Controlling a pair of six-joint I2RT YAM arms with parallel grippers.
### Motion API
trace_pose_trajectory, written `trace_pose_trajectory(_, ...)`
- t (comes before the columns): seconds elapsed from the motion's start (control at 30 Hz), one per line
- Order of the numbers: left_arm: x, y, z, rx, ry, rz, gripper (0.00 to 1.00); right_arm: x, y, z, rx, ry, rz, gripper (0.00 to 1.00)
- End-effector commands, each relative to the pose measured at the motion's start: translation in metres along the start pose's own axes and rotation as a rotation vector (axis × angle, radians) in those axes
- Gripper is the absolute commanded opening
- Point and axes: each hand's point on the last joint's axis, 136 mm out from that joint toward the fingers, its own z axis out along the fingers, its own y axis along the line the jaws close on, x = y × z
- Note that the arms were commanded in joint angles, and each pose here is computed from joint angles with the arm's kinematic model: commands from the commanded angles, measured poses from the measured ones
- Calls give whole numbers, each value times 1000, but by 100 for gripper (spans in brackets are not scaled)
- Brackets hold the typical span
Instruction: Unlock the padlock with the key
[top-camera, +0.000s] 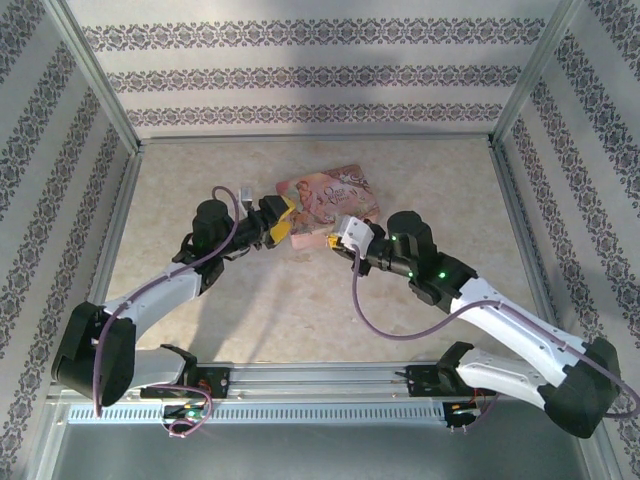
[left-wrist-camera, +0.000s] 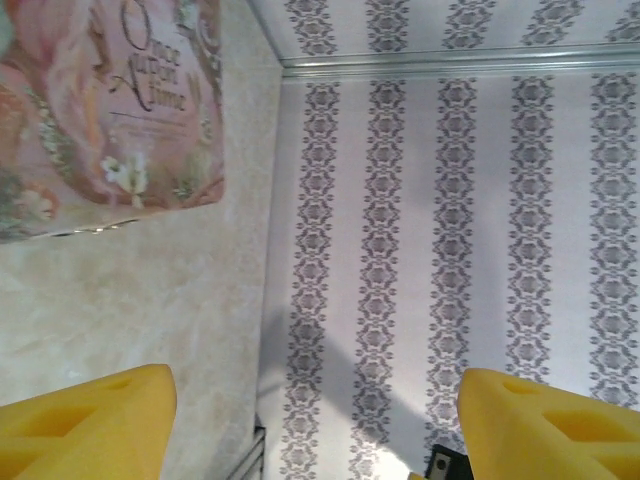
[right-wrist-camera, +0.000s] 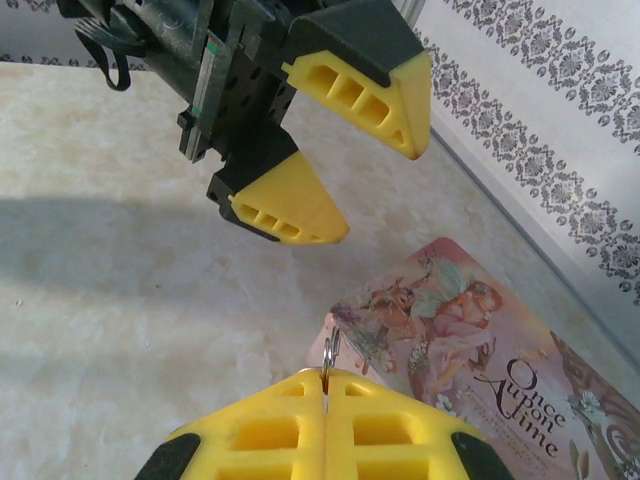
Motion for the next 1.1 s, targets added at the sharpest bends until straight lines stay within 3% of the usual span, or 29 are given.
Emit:
trace_pose_trajectory(0.0, -2, -27, 0, 156, -31, -97, 73, -28, -12, 4, 20, -96, -3, 0)
trace_pose_trajectory(0.13, -8, -27, 0, 239, -65, -213, 73, -33, -15, 17, 22, -127, 25, 0)
trace_pose_trajectory(0.33, 2, -28, 18, 305, -15, -307, 70, -39, -22, 37, 32, -153, 42, 0)
trace_pose_trajectory(0.63, 11, -5, 38, 358, -24, -443, 60, -36, -31, 60, 48, -158, 50, 0)
trace_pose_trajectory(1.07, 4, 2, 36, 360, -83, -507, 56, -18, -28, 71, 48, -153, 89, 0)
